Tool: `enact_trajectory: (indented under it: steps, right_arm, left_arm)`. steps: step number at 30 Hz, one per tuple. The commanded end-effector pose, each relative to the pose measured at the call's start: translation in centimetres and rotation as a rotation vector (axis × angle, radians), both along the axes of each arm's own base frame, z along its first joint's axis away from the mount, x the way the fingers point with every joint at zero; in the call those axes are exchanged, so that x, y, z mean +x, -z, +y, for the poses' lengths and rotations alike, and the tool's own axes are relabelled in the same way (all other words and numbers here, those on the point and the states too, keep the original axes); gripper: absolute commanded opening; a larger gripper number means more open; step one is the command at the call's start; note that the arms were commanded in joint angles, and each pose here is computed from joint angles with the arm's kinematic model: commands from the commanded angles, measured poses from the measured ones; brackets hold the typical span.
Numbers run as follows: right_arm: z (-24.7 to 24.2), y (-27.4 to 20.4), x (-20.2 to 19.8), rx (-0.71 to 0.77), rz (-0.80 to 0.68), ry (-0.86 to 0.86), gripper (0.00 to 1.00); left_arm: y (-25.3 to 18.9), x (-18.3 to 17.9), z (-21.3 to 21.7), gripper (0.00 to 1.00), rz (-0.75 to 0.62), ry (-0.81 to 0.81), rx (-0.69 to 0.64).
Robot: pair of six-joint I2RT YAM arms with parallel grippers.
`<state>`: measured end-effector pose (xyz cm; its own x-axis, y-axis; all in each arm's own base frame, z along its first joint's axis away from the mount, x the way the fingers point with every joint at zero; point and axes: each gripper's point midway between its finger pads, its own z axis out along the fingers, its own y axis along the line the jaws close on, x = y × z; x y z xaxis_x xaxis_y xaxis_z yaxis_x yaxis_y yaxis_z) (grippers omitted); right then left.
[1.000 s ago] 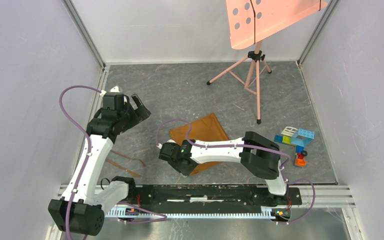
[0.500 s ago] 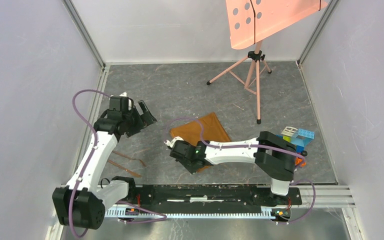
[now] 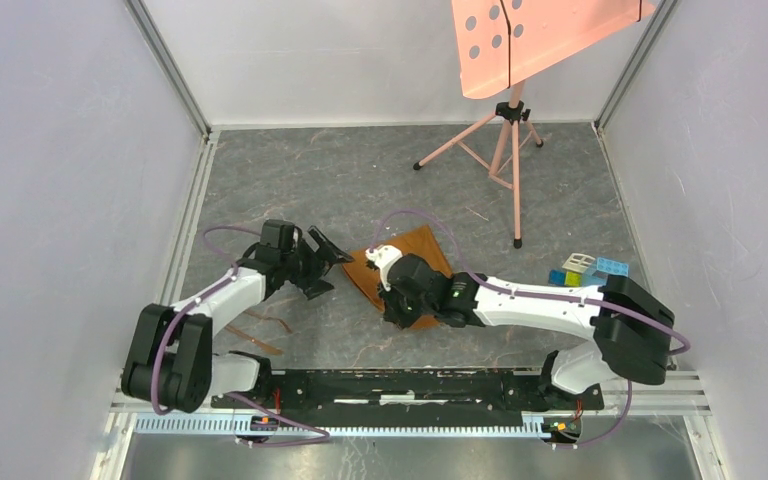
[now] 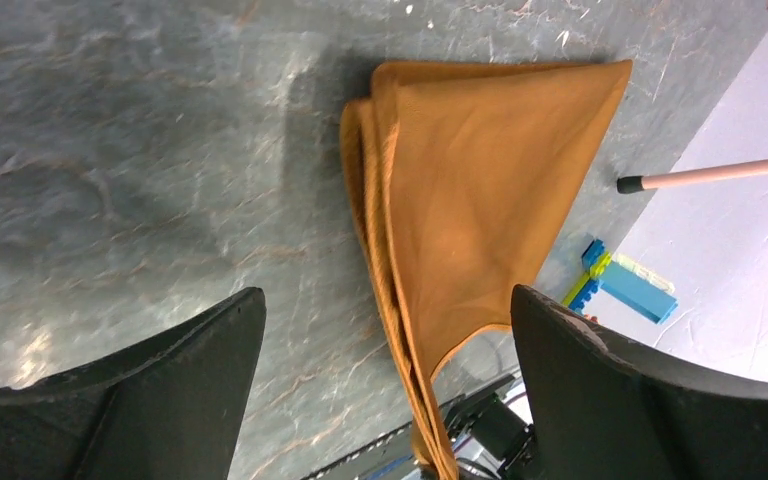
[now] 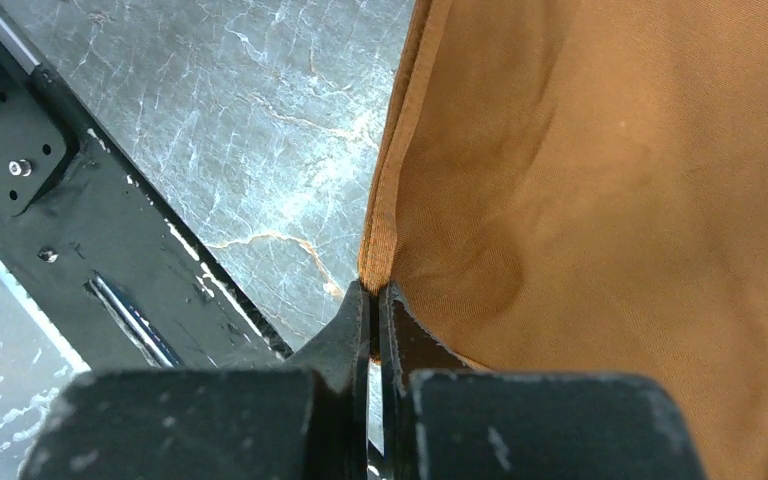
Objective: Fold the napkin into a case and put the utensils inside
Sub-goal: Pick up the lower triangle-folded napkin from the center of the board, then fold the lower triangle-folded napkin at the center of the board.
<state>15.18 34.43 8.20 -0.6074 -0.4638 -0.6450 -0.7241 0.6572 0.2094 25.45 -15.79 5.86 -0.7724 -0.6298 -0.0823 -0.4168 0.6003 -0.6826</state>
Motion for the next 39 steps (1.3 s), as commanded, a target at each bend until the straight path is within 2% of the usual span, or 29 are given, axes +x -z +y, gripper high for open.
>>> enact_trajectory:
  steps: [1, 8, 10, 17, 18, 22, 26, 30, 36, 39]
  right_arm:
    - [0.6, -2.0, 0.2, 0.138, 0.004, -0.017, 0.0]
    - [-0.3, -2.6, 0.6, 0.196, -0.004, -0.015, 0.0]
    - [-0.5, -2.5, 0.5, 0.212, 0.005, -0.019, 0.0]
    - [-1.3, -2.4, 0.4, 0.246, 0.01, -0.029, 0.0]
    - [-1.5, -2.2, 0.2, 0.248, 0.017, -0.033, 0.0]
    - [-1.6, -1.1, -1.8, 0.333, 0.089, -0.093, 0.0]
    - [-1.7, -0.4, -4.8, 0.477, 0.231, -0.154, 0.0]
    - [-2.7, 0.3, -5.7, 0.551, 0.313, -0.144, 0.0]
    - [-5.7, 2.3, -4.9, 0.553, 0.36, -0.067, 0.0]
    - [-7.0, 3.0, -4.4, 0.552, 0.375, -0.034, 0.0]
  left_arm:
    - [-0.5, 3.7, -1.0, 0.95, -0.068, -0.105, -0.026]
    - [2.2, 5.3, -1.1, 0.79, -0.05, -0.109, 0.06]
    - [2.4, 5.5, -1.5, 0.75, -0.069, -0.117, 0.037]
    - [2.3, 6.2, -2.4, 0.4, -0.116, -0.082, 0.034]
    - [2.1, 6.4, -2.1, 0.33, -0.125, -0.081, 0.06]
    - [0.5, 6.4, 0.1, 0.19, -0.159, -0.059, 0.252]
    - [-0.4, 4.9, 1.6, 0.03, -0.077, -0.052, 0.431]
    - [-0.8, 3.2, 1.9, 0.02, 0.073, -0.082, 0.605]
    - [-3.0, 3.6, 1.5, 0.02, 0.141, -0.185, 0.784]
    - [-3.7, 3.7, 0.8, 0.02, 0.218, -0.212, 0.881]
